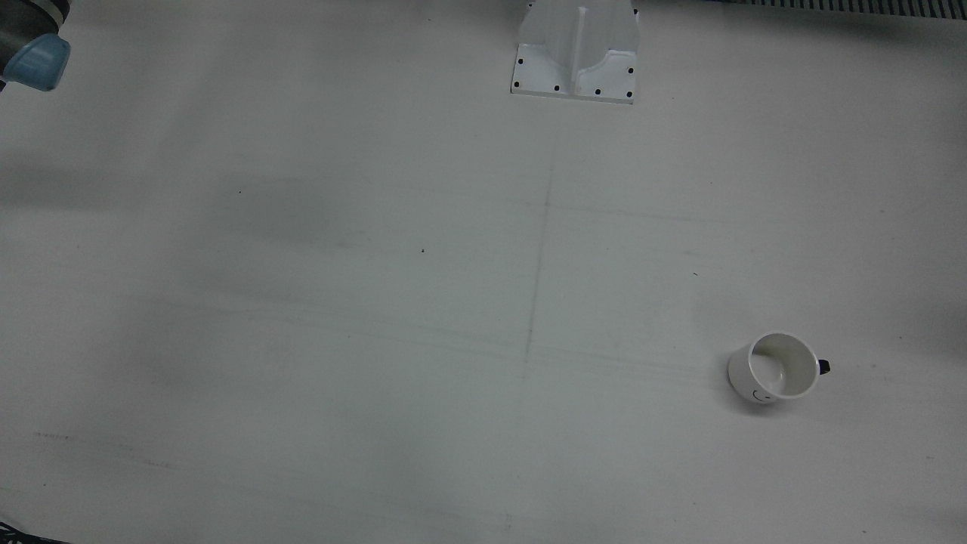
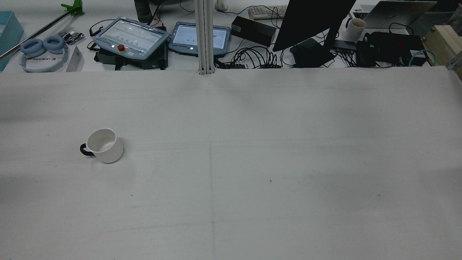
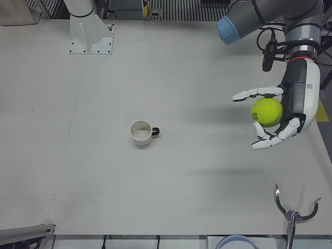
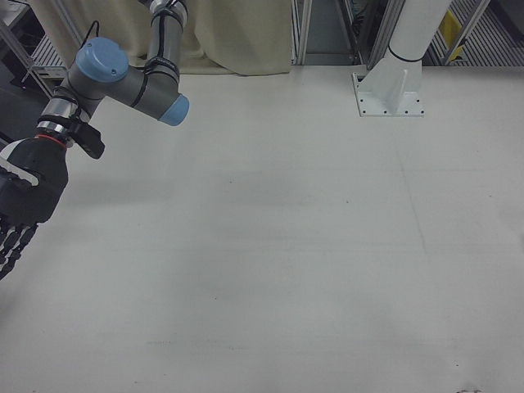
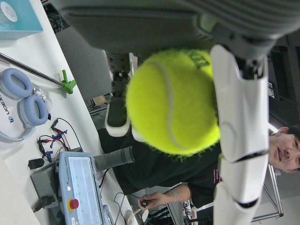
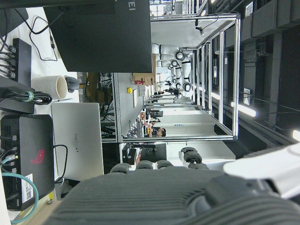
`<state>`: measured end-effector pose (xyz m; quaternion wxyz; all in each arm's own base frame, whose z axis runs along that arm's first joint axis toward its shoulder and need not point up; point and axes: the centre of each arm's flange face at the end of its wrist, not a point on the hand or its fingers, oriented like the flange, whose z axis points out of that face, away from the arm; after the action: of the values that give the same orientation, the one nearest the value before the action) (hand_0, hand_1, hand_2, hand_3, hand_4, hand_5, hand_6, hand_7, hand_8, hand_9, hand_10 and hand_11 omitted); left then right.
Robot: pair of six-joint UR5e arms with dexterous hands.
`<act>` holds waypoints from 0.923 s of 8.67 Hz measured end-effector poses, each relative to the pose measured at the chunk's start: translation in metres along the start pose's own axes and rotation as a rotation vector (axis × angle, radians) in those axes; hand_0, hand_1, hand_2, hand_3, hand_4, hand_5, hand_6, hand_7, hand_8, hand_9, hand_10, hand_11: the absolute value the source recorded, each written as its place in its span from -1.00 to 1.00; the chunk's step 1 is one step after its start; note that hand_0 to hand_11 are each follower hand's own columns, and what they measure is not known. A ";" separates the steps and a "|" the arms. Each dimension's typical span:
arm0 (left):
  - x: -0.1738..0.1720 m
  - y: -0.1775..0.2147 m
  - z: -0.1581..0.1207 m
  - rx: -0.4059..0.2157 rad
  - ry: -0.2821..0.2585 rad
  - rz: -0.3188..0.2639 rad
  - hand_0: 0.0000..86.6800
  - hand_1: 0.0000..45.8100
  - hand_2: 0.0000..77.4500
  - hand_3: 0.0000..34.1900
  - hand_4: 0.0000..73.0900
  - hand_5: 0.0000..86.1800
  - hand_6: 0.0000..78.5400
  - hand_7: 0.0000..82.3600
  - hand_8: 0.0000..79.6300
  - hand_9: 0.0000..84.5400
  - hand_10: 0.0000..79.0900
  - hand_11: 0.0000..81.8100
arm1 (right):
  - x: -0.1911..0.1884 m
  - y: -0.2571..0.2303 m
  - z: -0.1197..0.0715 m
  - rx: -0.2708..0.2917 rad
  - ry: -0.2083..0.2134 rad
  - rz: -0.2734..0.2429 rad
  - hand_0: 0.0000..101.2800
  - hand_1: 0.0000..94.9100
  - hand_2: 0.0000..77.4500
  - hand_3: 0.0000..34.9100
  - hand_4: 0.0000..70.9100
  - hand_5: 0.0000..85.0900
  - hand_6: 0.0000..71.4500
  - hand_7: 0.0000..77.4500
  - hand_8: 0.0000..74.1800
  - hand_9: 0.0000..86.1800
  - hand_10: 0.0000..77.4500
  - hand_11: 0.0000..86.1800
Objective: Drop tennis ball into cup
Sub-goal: 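Carry the yellow tennis ball in the left hand over the white mug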
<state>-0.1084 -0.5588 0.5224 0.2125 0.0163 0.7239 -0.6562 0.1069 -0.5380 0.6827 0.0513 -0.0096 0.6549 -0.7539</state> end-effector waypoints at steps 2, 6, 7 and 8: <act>-0.002 0.014 -0.006 -0.034 0.000 0.011 0.37 -0.10 -0.63 -0.97 0.00 -0.58 0.33 0.38 0.41 0.32 -0.02 0.36 | 0.000 0.000 0.000 0.000 0.000 0.000 -1.00 -0.99 -0.99 -1.00 -1.00 -1.00 -1.00 -1.00 -1.00 -1.00 -1.00 -0.99; -0.086 0.116 -0.004 -0.225 -0.160 0.026 0.22 -0.14 -0.10 -0.98 0.12 -0.66 0.35 0.36 0.41 0.33 -0.16 0.17 | 0.000 0.001 0.000 -0.001 0.000 0.000 -1.00 -0.99 -0.99 -1.00 -1.00 -1.00 -1.00 -1.00 -1.00 -1.00 -1.00 -0.99; -0.117 0.138 0.001 -0.256 -0.225 0.024 0.20 -0.14 -0.11 -0.97 0.12 -0.63 0.35 0.36 0.42 0.33 -0.20 0.16 | 0.000 0.000 0.000 0.000 0.000 0.000 -1.00 -0.99 -0.99 -1.00 -1.00 -1.00 -1.00 -1.00 -1.00 -1.00 -1.00 -0.99; -0.145 0.154 0.007 -0.278 -0.279 0.019 0.17 -0.19 -0.11 -0.97 0.12 -0.63 0.35 0.36 0.37 0.38 -0.20 0.13 | 0.000 0.000 0.000 0.000 0.000 0.000 -1.00 -0.99 -0.99 -1.00 -1.00 -1.00 -1.00 -1.00 -1.00 -1.00 -1.00 -0.99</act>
<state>0.0724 -0.5066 0.4242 0.3173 -0.0975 0.7709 -0.5437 0.1069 -0.5382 0.6827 0.0514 -0.0096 0.6549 -0.7539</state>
